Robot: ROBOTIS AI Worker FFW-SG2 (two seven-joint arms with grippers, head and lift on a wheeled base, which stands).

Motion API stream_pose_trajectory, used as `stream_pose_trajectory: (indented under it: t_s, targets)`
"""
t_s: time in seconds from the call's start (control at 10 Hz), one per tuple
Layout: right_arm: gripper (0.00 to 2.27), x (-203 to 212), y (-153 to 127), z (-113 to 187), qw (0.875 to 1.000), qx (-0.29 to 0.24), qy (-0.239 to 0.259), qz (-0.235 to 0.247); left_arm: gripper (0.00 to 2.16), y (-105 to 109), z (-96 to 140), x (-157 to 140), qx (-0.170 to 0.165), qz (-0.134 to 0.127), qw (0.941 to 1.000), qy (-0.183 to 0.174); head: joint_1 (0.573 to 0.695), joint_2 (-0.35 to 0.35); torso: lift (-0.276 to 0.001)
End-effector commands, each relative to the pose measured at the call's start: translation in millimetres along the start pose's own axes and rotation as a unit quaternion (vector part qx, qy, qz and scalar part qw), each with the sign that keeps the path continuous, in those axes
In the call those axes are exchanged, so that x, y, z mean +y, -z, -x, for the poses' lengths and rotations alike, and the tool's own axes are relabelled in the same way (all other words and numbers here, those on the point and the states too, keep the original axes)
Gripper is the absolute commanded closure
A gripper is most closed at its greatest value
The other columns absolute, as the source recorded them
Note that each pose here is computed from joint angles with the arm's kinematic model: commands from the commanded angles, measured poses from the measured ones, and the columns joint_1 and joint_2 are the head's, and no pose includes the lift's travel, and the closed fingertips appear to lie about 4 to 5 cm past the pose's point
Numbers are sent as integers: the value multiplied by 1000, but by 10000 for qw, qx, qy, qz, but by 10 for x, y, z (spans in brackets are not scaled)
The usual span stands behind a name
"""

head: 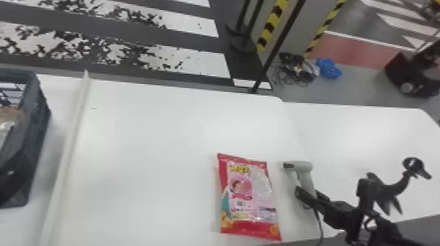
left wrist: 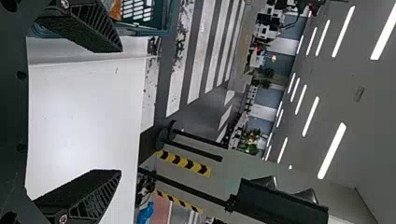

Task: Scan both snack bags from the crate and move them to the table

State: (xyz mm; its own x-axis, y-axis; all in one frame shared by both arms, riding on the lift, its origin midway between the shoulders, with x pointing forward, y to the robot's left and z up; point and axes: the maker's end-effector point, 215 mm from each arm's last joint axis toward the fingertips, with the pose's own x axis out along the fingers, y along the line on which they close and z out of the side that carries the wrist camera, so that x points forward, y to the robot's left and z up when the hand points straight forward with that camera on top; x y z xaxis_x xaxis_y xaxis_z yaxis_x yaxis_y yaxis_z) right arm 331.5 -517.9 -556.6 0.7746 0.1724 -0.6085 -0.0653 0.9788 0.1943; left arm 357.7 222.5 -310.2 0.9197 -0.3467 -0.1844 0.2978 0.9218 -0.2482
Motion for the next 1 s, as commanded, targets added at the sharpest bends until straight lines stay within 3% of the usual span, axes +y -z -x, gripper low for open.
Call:
stream_pose_trajectory:
  t_s: [0.0, 0.3, 0.5, 0.7, 0.9]
  targets:
    - [97, -7, -26, 31, 9999, -58, 6, 91, 66, 7, -10, -27, 2, 8, 10000, 24, 695, -350, -87]
    - [39, -37, -235, 207, 9995, -302, 55, 117, 66, 11, -32, -45, 1, -8, 10000, 41, 695, -350, -87]
    - [46, 289, -449, 544, 9993, -281, -220, -124, 66, 20, -44, -21, 6, -12, 10000, 29, 695, -350, -87]
    - [63, 838, -365, 762, 9887, 418, -1046, -992, 66, 13, -64, -11, 3, -25, 10000, 35, 695, -350, -87]
    - [63, 1268, -161, 760, 9708, 1139, -1623, -1348, 66, 30, -71, 2, 19, -29, 10000, 34, 695, -350, -87]
